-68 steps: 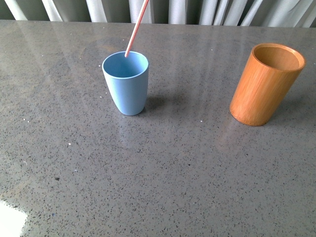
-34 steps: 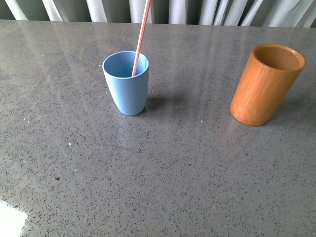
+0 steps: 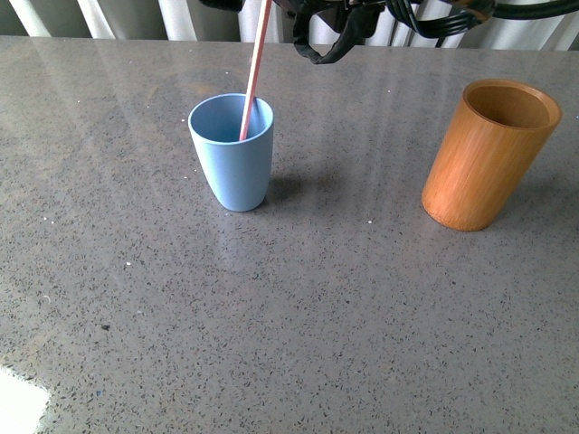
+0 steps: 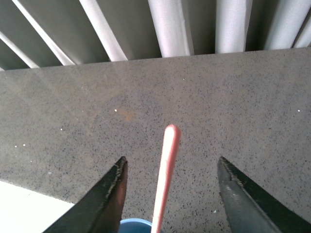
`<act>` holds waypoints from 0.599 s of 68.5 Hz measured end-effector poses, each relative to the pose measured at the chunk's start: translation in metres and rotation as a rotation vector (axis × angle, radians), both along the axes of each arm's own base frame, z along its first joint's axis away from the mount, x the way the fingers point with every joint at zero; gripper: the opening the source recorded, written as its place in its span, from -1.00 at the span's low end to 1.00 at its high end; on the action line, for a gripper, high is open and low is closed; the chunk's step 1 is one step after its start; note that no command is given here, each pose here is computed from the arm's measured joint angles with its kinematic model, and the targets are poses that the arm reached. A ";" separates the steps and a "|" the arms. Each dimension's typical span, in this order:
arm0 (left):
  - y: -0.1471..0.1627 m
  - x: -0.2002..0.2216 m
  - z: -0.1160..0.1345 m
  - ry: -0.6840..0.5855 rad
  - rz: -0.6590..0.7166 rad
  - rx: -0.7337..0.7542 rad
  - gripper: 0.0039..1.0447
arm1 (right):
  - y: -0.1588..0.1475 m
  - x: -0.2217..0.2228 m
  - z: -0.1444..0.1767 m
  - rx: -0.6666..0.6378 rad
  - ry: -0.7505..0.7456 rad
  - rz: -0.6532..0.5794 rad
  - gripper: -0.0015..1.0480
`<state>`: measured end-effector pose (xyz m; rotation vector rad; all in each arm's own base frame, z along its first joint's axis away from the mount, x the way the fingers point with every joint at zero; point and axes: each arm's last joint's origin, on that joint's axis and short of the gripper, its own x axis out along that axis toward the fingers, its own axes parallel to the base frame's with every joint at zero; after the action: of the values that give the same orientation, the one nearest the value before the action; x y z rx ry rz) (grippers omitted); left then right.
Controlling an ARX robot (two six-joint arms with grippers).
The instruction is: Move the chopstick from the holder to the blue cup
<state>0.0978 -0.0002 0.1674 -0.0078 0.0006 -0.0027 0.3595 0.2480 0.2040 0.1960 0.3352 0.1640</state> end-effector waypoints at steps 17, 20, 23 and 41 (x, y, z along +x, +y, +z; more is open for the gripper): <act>0.000 0.000 0.000 0.000 0.000 0.000 0.83 | -0.054 -0.015 0.043 0.083 -0.084 -0.115 0.82; 0.000 0.000 0.000 0.000 0.000 0.000 0.83 | -0.068 -0.020 0.050 0.085 -0.105 -0.142 0.83; 0.000 0.000 0.000 0.000 0.000 0.000 0.83 | -0.080 -0.026 0.055 0.077 -0.119 -0.162 0.83; 0.000 0.000 0.000 0.000 0.000 0.000 0.83 | -0.153 -0.094 0.069 -0.064 -0.332 -0.161 0.48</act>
<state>0.0978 -0.0002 0.1674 -0.0078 0.0006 -0.0023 0.2650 0.0945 0.2728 0.1286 -0.0061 0.0252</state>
